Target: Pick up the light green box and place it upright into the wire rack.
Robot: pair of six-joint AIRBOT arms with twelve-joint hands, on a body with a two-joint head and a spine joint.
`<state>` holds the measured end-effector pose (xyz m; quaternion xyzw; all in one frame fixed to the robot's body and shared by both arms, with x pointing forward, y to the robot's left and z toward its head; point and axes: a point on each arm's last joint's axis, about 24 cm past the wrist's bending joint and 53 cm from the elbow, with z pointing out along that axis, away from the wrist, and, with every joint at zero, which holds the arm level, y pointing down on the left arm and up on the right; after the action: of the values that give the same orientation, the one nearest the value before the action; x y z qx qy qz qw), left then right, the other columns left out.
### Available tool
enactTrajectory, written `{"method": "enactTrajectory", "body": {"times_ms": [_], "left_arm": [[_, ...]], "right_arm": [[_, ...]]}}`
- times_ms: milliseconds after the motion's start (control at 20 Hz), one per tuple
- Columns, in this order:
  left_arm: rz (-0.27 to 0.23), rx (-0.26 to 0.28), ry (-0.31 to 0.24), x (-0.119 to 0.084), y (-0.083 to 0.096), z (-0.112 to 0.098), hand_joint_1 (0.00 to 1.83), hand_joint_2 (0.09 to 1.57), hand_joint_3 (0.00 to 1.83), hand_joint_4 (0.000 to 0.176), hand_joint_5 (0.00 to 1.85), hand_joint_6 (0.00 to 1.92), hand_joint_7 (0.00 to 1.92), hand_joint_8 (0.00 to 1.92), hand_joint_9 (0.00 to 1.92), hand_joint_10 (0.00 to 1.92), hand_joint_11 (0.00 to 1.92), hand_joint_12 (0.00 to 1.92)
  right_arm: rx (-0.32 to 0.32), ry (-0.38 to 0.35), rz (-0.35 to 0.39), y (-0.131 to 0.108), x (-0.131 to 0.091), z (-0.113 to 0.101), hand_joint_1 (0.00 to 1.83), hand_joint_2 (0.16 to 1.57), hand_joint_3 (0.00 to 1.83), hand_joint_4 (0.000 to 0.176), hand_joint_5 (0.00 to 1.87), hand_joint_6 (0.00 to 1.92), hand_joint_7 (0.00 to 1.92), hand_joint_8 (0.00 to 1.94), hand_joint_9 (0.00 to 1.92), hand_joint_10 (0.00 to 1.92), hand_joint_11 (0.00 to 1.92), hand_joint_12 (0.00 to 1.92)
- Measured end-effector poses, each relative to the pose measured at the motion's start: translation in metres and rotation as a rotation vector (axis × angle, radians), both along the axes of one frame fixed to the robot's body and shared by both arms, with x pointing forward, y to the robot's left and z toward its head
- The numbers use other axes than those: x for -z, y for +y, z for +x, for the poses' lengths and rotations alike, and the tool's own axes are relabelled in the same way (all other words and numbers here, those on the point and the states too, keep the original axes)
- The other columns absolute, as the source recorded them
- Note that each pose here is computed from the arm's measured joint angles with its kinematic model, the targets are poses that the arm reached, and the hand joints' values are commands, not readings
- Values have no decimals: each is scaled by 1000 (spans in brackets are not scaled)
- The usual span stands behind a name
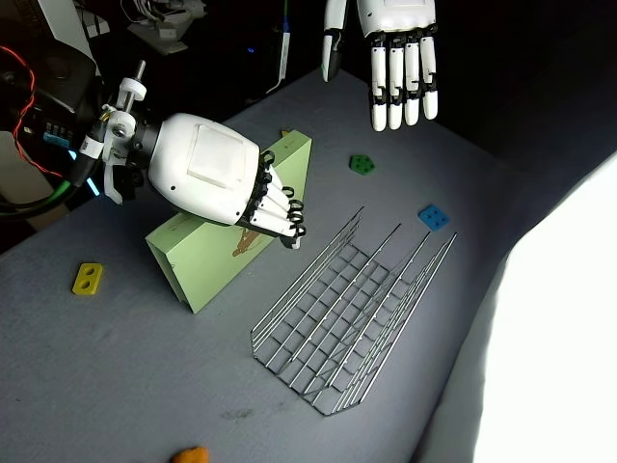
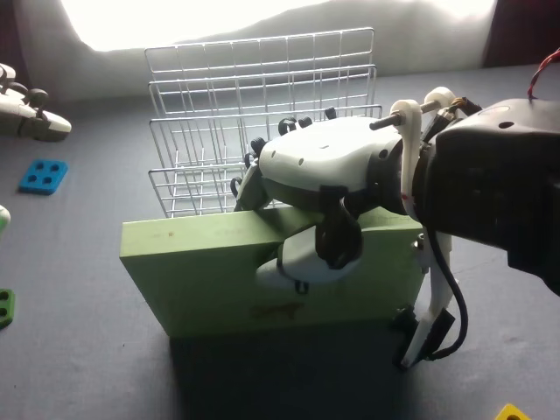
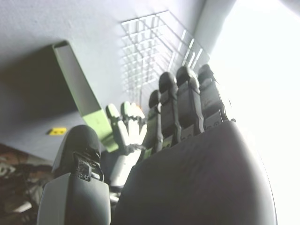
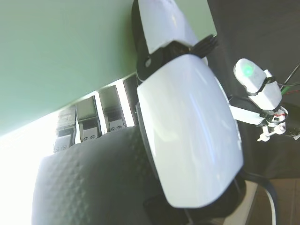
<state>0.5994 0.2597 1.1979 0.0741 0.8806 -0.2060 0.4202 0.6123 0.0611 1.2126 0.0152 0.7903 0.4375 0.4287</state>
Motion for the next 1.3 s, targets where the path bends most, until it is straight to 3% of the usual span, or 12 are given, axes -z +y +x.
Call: {"method": "enactTrajectory", "body": {"times_ms": [400,450,500,550,600,650,750,800,850,1000,1200,1300], "left_arm": [[1,0,1,0,0,0,295,1286,1,20,150,1,258,2,151,9,0,0],[0,0,1,0,0,0,294,1278,0,36,164,6,272,7,170,16,28,13],[0,0,1,0,0,0,296,1275,0,40,167,7,276,8,175,17,34,19],[0,0,1,0,0,0,329,1269,1,49,179,5,251,1,181,9,6,262],[1,0,2,0,0,0,334,1265,0,52,183,4,245,0,191,9,0,361],[1,0,1,0,0,0,185,1258,0,26,194,5,251,1,192,6,0,326],[1,1,1,0,0,0,119,1224,0,21,219,9,240,0,154,1,0,228],[1,0,1,0,0,0,123,1228,0,27,229,8,207,3,143,1,0,157],[1,1,1,0,0,0,119,1232,0,29,231,6,199,1,143,2,0,180],[1,2,1,0,0,0,130,1227,0,38,237,8,209,4,161,6,0,217],[1,2,1,0,-1,-1,93,1235,2,39,234,1,192,0,137,1,0,153],[1,2,1,0,-1,0,111,1233,1,33,253,6,203,1,156,5,0,239]], "right_arm": [[20,-8,30,-8,-14,5,913,1111,0,0,727,106,480,4,382,29,0,846],[18,-16,27,-8,-15,5,885,1061,0,0,394,20,327,0,275,5,0,609],[17,-10,28,-8,-13,5,878,1050,0,0,319,8,293,1,249,2,0,519],[16,-1,25,-8,-9,4,989,993,0,0,205,1,213,0,170,0,0,359],[15,3,22,-8,-7,3,970,998,0,0,157,0,173,0,133,0,0,289],[16,2,22,-8,-7,3,748,1063,9,3,31,0,34,0,45,0,0,57],[16,1,21,-8,-7,4,728,994,0,2,0,0,6,2,1,0,0,1],[16,1,19,-8,-7,3,1132,1102,0,0,757,714,792,925,697,750,439,1091],[14,2,20,-8,-6,3,1201,1152,0,0,834,978,909,1191,775,1084,474,1485],[9,5,19,-7,-5,2,1217,1168,3,0,853,1039,913,1305,746,1297,487,1641],[10,4,19,-7,-5,2,1203,1182,3,0,833,1089,883,1333,710,1289,444,1623],[14,-2,29,-7,-11,4,1204,1177,0,0,848,1072,891,1313,718,1283,443,1643]]}}
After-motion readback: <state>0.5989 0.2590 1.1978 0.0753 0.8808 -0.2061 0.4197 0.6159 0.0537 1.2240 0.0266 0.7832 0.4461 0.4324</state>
